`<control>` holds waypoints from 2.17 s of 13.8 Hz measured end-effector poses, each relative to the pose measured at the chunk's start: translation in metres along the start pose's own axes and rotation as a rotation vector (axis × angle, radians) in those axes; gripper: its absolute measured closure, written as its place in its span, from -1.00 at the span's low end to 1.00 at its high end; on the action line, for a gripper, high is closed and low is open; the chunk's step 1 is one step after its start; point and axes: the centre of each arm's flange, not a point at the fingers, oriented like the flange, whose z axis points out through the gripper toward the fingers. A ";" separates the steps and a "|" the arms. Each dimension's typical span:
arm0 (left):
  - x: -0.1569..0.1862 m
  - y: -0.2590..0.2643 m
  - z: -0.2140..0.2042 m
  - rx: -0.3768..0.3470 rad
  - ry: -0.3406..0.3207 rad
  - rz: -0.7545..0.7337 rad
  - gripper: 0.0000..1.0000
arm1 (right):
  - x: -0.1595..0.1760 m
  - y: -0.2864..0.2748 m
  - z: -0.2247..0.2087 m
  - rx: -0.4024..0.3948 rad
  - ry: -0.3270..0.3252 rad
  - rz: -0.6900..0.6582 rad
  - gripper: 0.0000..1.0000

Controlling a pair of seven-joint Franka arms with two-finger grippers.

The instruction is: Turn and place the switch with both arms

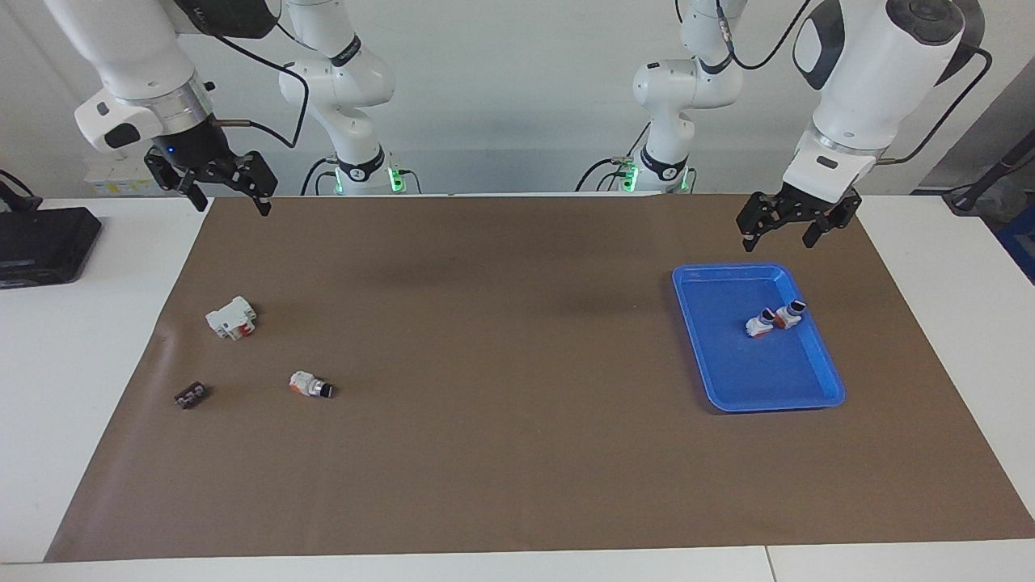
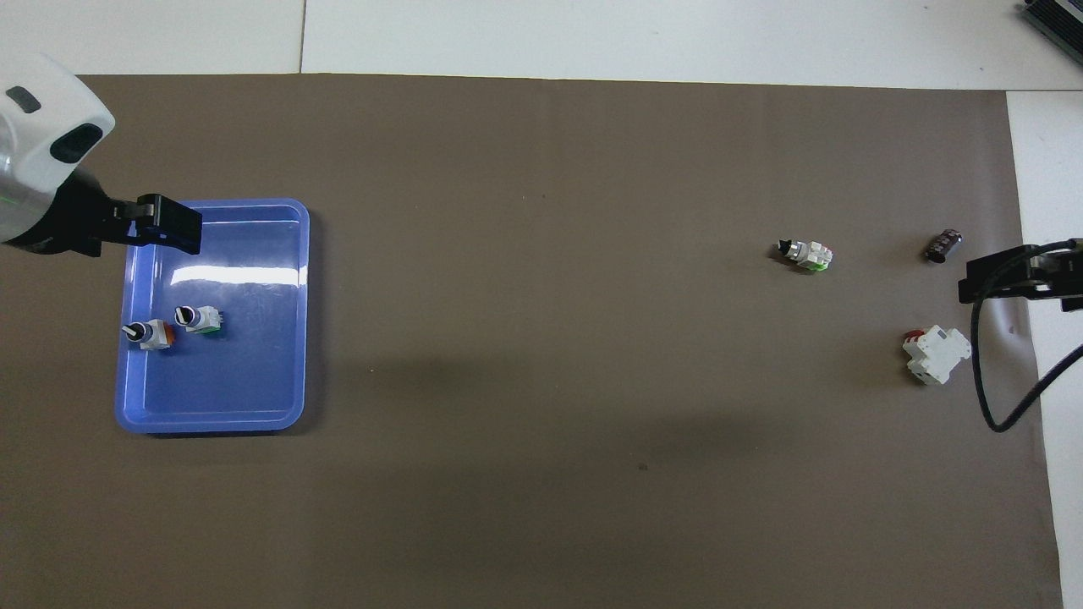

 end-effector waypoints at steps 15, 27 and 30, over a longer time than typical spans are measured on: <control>0.000 0.000 0.000 0.000 0.000 0.000 -1.00 | 0.011 0.034 0.082 -0.002 0.111 -0.320 -1.00; 0.000 0.000 0.000 0.000 0.000 0.000 -1.00 | 0.081 0.032 0.294 0.123 0.239 -0.946 -1.00; 0.000 0.000 0.000 0.000 0.000 0.000 -1.00 | 0.083 0.023 0.299 0.117 0.243 -0.959 -1.00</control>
